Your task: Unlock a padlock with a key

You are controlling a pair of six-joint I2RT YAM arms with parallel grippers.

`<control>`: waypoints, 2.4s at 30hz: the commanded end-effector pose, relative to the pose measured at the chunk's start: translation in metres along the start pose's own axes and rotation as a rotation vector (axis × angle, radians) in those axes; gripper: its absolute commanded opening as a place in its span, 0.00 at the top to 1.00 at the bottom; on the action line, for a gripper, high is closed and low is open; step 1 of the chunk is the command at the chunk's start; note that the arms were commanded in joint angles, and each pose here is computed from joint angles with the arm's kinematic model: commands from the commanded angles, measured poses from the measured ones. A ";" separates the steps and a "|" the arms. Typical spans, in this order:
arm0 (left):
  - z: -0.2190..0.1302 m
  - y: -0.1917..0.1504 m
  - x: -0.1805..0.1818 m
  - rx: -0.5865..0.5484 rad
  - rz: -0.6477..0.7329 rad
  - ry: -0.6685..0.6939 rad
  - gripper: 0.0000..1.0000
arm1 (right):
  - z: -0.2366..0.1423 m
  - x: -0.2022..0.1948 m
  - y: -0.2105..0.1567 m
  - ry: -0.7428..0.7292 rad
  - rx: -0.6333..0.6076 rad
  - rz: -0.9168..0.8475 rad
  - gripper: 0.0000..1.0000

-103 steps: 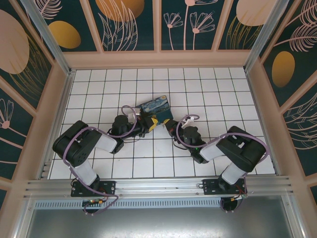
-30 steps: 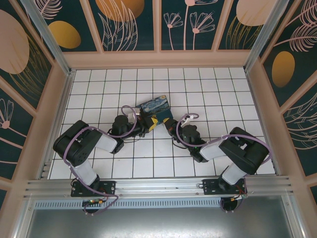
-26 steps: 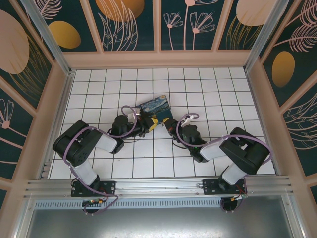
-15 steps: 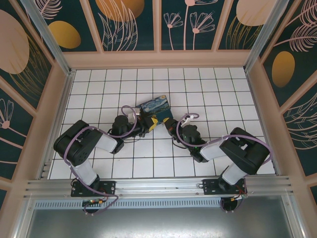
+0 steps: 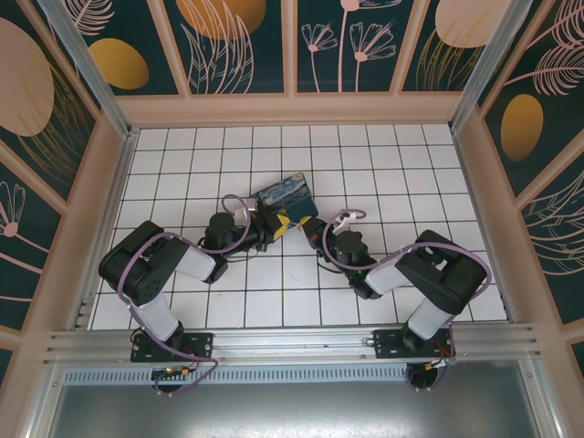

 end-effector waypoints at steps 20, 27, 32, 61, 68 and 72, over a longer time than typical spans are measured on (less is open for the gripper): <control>-0.001 -0.007 -0.009 0.033 0.026 -0.065 1.00 | 0.007 0.018 -0.021 0.091 0.048 0.004 1.00; -0.002 -0.008 -0.013 0.039 0.035 -0.075 1.00 | 0.008 0.007 -0.020 0.066 0.038 0.001 1.00; -0.003 -0.010 -0.014 0.041 0.041 -0.072 1.00 | 0.005 0.001 -0.015 0.054 0.022 0.001 1.00; -0.004 -0.013 -0.013 0.061 0.075 -0.029 1.00 | 0.015 -0.001 -0.008 0.085 0.077 -0.048 1.00; -0.003 -0.009 -0.010 0.035 0.071 -0.019 1.00 | 0.023 0.018 -0.022 0.139 0.108 -0.030 1.00; -0.002 -0.008 -0.010 0.026 0.068 -0.022 1.00 | 0.023 0.019 -0.026 0.134 0.105 -0.026 1.00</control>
Point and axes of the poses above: each hand's point on the last joint's axis, 136 mm out from that joint toward the fingers, its own z axis out along the fingers, its own x axis along the line the jaws close on, y = z × x, the point moved 5 cm from there along -z, back along the fingers, and after that the axes turned 5 degrees about -z, right-handed, at the moved point
